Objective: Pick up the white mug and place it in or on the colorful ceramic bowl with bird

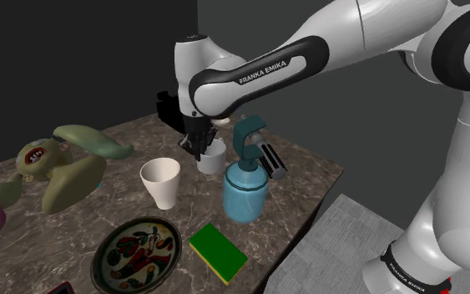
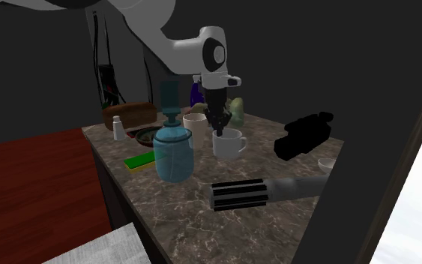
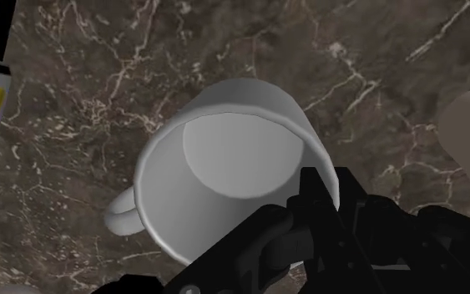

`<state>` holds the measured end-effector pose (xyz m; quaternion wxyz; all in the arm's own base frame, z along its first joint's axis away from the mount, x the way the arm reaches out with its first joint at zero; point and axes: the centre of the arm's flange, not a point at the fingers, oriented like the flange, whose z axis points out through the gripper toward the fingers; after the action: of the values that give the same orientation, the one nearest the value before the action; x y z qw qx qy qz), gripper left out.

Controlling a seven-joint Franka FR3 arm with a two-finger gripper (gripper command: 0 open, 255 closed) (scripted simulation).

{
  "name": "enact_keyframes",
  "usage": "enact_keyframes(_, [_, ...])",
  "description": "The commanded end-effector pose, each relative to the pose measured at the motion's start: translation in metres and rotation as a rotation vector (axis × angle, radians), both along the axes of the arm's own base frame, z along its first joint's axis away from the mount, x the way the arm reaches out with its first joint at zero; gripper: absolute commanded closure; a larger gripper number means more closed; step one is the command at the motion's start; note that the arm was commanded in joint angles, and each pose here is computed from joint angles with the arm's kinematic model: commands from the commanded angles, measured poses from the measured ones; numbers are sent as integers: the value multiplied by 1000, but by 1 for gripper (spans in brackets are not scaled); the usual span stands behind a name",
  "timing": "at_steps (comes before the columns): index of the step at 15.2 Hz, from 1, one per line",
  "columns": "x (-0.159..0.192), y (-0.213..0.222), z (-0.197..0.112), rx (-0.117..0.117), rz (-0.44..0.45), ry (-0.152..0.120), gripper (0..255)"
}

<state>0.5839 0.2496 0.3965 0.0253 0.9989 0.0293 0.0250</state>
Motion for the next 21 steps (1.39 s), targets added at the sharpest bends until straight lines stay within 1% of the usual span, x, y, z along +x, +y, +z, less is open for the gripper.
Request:
enact_keyframes(1, [-1,1,12,0,0,0,255])
enact_keyframes(11, [-1,1,64,0,0,0,255])
enact_keyframes(21, [-56,120,70,0,0,0,255])
